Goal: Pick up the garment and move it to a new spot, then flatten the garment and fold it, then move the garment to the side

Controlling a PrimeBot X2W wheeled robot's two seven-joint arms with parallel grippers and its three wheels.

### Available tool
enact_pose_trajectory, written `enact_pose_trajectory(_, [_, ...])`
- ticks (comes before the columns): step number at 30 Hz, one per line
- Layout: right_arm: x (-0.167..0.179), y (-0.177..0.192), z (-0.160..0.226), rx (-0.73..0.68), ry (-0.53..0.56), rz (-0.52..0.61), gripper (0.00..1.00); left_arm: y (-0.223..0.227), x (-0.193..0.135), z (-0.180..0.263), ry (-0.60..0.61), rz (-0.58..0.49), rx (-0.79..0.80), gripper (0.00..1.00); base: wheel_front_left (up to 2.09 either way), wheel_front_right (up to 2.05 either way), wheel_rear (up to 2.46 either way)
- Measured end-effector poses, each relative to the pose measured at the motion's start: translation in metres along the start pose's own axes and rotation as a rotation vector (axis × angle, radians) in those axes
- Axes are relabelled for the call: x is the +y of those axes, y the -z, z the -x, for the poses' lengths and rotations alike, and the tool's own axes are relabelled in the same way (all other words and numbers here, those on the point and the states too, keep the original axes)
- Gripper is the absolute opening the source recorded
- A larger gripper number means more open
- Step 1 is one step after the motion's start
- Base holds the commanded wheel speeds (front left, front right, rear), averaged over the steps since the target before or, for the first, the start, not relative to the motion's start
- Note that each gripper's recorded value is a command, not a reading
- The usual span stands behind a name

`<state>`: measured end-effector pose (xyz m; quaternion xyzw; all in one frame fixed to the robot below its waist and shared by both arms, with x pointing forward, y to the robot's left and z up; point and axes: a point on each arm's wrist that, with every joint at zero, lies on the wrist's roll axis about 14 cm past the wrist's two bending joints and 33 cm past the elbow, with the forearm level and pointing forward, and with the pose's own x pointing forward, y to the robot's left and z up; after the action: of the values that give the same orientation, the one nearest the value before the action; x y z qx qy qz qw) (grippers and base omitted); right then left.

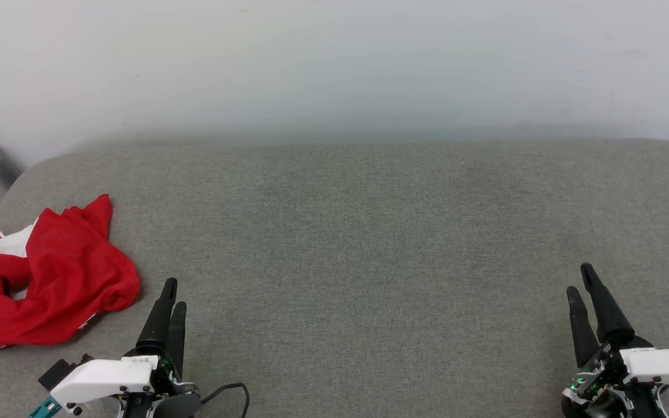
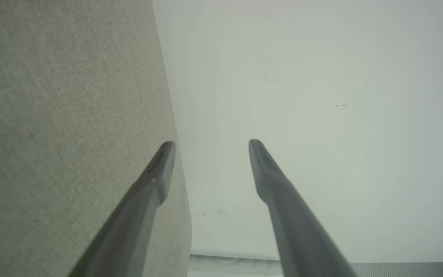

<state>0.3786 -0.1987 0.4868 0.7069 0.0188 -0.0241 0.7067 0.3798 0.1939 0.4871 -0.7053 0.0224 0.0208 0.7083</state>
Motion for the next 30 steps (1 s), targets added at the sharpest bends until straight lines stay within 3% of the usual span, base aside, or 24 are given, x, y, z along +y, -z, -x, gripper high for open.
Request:
enact_pose_trajectory(13, [0.012, 0.009, -0.002, -0.003, -0.035, 0.097, 1.00, 0.011, -0.018, -0.003, 0.054, -0.132, 0.003, 1.00, 0.00, 0.00, 0.00])
enact_pose_trajectory(30, [0.018, 0.013, -0.001, -0.006, -0.057, 0.435, 1.00, 0.016, -0.043, -0.002, 0.134, -0.393, -0.025, 1.00, 0.00, 0.00, 0.00])
